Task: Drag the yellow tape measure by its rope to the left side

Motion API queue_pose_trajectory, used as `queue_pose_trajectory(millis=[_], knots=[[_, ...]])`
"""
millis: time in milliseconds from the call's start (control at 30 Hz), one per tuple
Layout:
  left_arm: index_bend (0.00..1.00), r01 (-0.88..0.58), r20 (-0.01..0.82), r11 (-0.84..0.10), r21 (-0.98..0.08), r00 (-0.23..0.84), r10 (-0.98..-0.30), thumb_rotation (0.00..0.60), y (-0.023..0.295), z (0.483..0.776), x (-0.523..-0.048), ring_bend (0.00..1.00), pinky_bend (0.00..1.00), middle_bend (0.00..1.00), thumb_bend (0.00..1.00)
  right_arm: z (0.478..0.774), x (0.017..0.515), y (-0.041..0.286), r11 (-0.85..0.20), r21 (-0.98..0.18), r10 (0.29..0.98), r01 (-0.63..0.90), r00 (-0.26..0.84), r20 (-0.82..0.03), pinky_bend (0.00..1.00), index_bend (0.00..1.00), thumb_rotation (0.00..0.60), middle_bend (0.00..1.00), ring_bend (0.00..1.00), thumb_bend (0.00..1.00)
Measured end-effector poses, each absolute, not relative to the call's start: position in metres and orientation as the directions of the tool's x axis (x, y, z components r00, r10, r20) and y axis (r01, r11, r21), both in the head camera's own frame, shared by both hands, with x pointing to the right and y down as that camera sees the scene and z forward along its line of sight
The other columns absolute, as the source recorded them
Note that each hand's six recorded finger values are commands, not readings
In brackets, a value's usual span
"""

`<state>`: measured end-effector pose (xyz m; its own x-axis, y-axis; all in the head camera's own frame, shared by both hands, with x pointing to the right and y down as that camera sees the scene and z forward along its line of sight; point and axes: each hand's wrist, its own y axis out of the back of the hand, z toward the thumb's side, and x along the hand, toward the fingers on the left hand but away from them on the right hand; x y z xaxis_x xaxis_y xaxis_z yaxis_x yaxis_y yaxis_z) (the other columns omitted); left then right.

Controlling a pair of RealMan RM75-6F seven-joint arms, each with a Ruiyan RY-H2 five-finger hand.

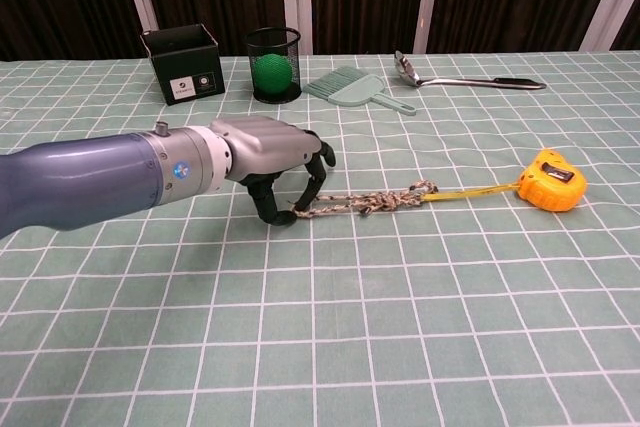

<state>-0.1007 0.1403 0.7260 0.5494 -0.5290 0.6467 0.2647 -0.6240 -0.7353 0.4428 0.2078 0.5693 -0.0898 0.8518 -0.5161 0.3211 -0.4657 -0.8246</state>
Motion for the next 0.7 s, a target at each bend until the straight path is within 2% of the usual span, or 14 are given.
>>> queue_pose_trajectory(millis=[300, 700], knots=[[0.59, 0.259, 0.616, -0.587, -0.767, 0.555, -0.559, 0.600, 0.131, 0.710, -0.117, 0.00, 0.00, 0.11, 0.49, 0.569, 0.444, 0.208, -0.465, -0.824, 0.851, 0.324, -0.095, -0.517, 0.00, 0.00, 0.600, 0.00, 0.00, 0.12], [0.60, 0.235, 0.541, -0.504, -0.831, 0.552, -0.635, 0.600, 0.109, 0.683, -0.162, 0.00, 0.00, 0.12, 0.50, 0.569, 0.444, 0.208, -0.468, -0.823, 0.849, 0.321, -0.095, -0.520, 0.00, 0.00, 0.600, 0.00, 0.00, 0.12]])
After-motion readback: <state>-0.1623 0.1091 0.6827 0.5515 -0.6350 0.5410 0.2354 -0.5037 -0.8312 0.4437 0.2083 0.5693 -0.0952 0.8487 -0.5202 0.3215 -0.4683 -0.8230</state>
